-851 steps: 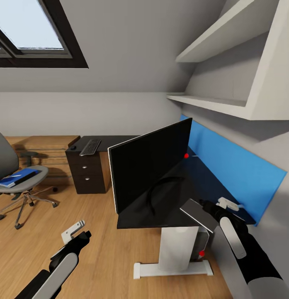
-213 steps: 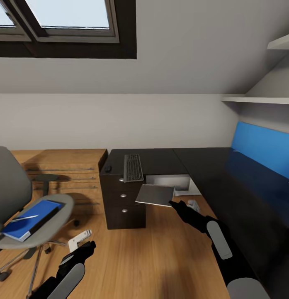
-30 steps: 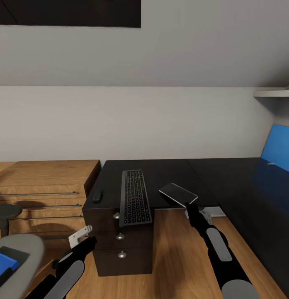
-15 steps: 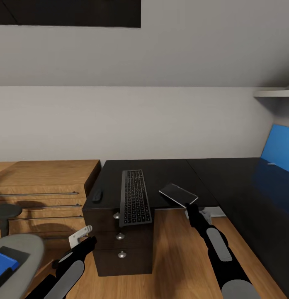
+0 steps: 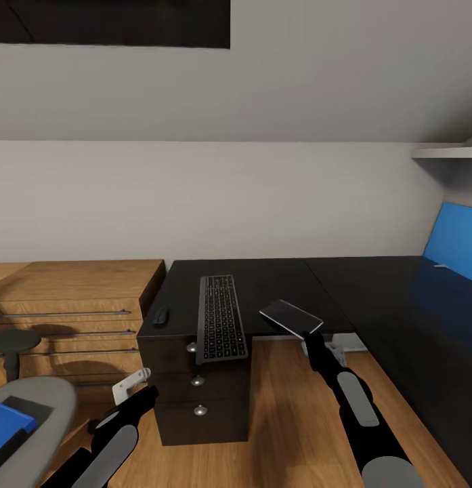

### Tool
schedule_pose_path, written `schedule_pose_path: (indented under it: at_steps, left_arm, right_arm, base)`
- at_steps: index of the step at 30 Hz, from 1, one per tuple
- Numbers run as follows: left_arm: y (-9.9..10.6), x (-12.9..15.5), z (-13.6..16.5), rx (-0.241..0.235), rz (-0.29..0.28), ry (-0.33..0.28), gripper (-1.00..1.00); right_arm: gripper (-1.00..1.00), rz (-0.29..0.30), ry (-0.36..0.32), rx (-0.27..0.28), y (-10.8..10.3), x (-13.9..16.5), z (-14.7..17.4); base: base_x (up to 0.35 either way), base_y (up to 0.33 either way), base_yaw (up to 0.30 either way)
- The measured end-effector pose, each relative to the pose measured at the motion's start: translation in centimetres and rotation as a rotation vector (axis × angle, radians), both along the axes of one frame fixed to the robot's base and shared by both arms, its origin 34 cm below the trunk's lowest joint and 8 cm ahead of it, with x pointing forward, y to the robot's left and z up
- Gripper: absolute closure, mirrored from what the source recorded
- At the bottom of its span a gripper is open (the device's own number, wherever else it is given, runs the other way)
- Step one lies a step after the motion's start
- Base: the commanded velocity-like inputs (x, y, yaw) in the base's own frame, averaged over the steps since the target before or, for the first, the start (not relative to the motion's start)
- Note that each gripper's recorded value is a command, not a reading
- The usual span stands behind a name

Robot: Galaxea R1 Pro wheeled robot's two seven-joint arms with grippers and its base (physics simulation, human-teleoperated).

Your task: In the bedroom, organize the workspace by keeping the computer under the desk, ensuring the monitor is on the desk, placing the keyboard on the desk next to the monitor, placing the mouse on the desk next to the keyboard, moving the folder from the swivel chair onto the desk next to the mouse, stacking the notebook on top of the folder with the pen on top of the notebook, and positioning the swivel chair next to the desk.

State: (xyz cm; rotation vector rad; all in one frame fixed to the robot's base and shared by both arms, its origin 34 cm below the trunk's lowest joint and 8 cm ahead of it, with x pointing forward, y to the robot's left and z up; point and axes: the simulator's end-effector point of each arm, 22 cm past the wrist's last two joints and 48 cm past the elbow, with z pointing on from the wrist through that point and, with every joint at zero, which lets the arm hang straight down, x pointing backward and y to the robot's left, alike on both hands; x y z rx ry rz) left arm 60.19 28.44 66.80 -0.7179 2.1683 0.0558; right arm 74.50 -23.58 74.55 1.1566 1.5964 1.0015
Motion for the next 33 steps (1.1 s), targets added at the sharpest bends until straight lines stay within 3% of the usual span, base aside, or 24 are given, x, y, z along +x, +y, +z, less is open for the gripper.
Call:
schedule_pose_path:
  at_steps: [33]
  left_arm:
    - [-0.05,-0.01,-0.02,0.0,-0.001,0.0,-1.0]
  right_arm:
    - [1.0,0.0,0.0,-0.001,-0.02,0.0,-0.01]
  base:
    - [0.008,0.024,0.0]
